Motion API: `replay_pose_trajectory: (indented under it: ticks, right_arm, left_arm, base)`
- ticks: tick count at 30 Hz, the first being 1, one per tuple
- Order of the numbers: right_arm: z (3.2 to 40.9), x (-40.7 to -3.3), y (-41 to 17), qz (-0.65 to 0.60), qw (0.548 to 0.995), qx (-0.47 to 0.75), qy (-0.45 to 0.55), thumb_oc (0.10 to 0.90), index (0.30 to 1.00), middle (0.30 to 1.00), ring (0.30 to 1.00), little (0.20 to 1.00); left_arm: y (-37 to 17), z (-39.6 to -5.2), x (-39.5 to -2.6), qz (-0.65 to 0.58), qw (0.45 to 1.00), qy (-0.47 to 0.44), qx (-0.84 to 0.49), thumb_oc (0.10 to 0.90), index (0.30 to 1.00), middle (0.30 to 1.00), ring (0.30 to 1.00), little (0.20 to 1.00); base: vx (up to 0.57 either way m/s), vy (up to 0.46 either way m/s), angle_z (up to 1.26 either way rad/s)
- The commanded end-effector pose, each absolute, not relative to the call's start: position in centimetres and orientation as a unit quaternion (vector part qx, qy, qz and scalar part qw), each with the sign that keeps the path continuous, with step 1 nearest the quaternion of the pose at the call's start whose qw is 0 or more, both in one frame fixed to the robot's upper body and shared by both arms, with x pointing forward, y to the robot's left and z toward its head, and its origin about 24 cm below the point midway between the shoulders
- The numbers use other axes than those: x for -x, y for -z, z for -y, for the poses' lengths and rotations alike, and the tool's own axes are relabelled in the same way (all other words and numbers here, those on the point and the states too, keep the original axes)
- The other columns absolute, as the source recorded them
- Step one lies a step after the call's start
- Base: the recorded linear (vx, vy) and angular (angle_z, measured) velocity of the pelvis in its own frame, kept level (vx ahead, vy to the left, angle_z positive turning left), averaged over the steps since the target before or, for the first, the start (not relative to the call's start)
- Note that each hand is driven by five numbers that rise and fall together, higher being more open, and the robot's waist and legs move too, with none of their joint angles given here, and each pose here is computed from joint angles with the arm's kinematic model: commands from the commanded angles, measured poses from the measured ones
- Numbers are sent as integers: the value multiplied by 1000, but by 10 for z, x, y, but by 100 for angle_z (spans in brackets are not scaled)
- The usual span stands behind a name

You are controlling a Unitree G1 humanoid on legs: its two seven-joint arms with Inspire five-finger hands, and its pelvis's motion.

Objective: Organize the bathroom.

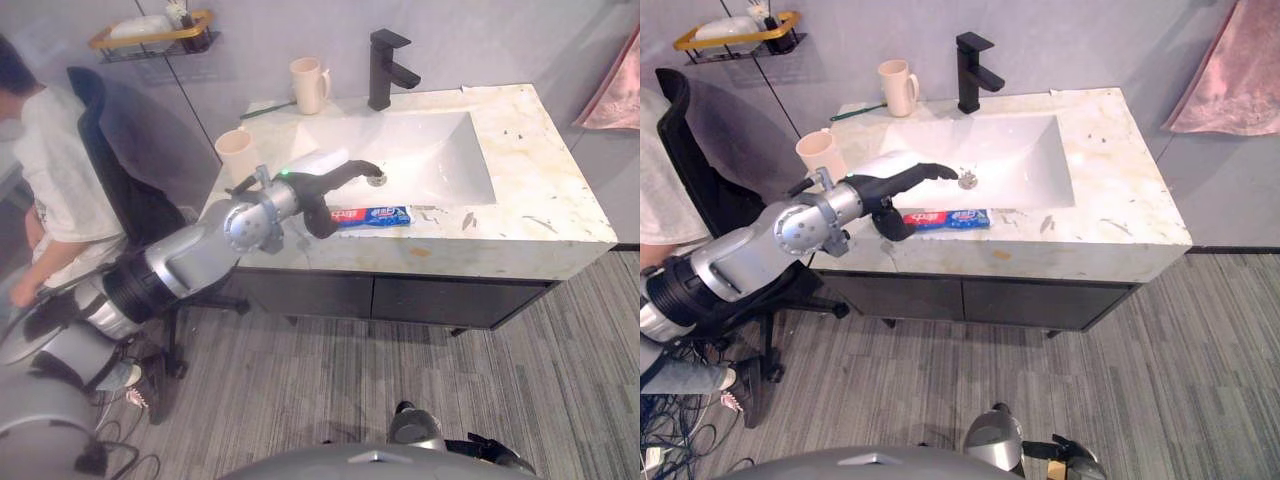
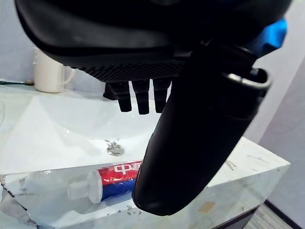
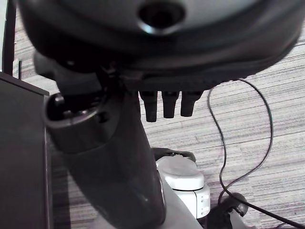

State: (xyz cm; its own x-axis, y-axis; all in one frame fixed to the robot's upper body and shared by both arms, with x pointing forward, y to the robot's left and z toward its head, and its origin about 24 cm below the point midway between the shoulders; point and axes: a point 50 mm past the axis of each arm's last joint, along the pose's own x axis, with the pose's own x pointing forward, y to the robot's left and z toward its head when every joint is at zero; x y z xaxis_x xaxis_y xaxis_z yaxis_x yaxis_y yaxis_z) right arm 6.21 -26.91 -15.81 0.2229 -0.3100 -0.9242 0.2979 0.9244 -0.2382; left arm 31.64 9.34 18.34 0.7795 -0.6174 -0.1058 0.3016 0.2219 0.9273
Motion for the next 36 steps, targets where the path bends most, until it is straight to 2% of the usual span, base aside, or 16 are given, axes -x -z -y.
replay_pose_trajectory:
  ticks: [1,17,28,29,30,31,36]
  right_arm:
    - [263,-52,161,-602,777,6,186,800,900,900,900,900]
    - [265,-57,160,-596,781,9,189,800,900,900,900,900]
    - [267,-60,158,-588,785,4,195,800,900,900,900,900]
    - [267,-61,158,-587,786,5,196,800,900,900,900,900]
    - [268,-62,158,-586,786,4,196,800,900,900,900,900]
    - [268,-62,158,-585,786,5,198,800,900,900,900,900]
    - [270,-61,157,-583,787,7,201,800,900,900,900,900]
  left_arm:
    - [-228,-104,-334,177,803,221,-525,800,900,900,900,900]
    - [-204,-107,-344,126,820,216,-515,800,900,900,900,900]
    - [-194,-103,-346,103,800,235,-543,800,900,900,900,900]
    - [-194,-102,-346,103,795,240,-547,489,434,434,434,434]
    - [-194,-102,-346,102,794,242,-548,489,434,434,434,434]
    - [-194,-101,-346,102,791,240,-553,400,300,300,300,300]
    - [-195,-102,-347,105,788,236,-559,400,300,300,300,300]
  base:
    - [16,6,-6]
    - [3,-1,-1]
    - [0,0,0]
    - [0,0,0]
    - [0,0,0]
    - [0,0,0]
    - [0,0,0]
